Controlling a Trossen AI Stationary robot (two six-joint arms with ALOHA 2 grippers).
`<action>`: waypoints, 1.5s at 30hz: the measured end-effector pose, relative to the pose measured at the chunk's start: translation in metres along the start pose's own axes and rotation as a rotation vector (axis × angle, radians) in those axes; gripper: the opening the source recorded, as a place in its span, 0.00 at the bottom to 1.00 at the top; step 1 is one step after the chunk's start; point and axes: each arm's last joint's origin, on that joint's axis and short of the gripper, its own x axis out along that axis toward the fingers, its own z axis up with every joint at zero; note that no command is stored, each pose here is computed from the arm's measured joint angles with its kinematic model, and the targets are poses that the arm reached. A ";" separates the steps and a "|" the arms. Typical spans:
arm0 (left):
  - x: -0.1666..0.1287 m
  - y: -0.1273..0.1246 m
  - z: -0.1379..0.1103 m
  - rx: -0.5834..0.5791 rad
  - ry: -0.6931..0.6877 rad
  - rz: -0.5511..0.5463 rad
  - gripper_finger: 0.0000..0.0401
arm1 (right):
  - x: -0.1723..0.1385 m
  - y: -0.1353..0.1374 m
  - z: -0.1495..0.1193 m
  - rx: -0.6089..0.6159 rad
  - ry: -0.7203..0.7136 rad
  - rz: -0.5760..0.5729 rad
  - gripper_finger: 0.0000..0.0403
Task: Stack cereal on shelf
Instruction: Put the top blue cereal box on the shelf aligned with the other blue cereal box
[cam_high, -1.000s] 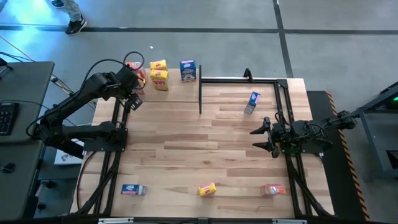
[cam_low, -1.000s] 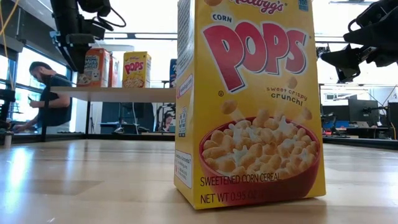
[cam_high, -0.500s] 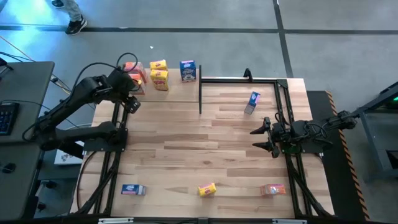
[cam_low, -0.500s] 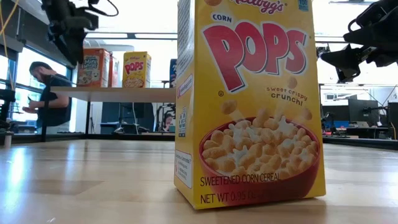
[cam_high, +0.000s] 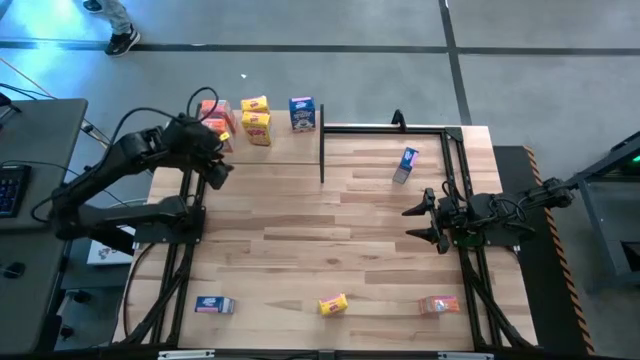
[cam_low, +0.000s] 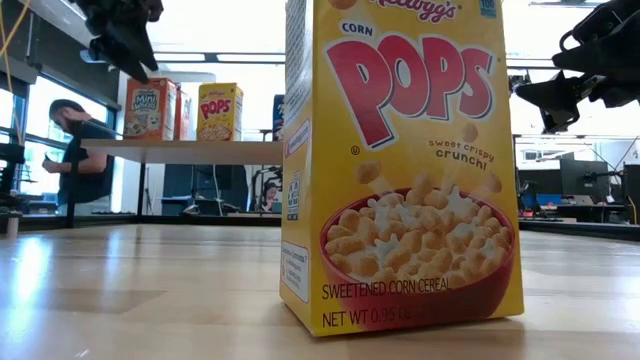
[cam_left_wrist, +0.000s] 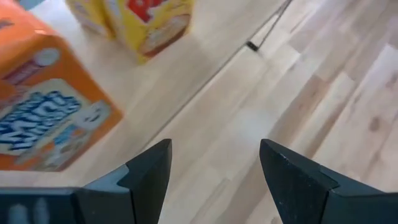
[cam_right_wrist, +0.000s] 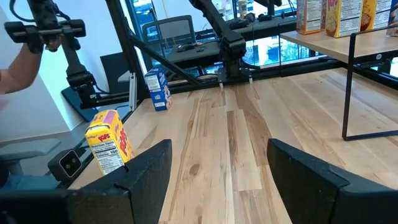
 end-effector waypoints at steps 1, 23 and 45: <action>0.000 -0.002 0.001 0.002 -0.007 -0.010 0.59 | 0.000 0.000 0.000 0.000 0.000 0.000 0.64; 0.005 -0.066 0.040 0.116 -0.351 -0.363 0.59 | 0.000 0.004 -0.002 0.016 0.038 0.139 0.64; 0.070 -0.147 0.060 0.202 -0.371 -0.522 0.59 | 0.000 0.003 -0.002 0.017 0.042 0.126 0.64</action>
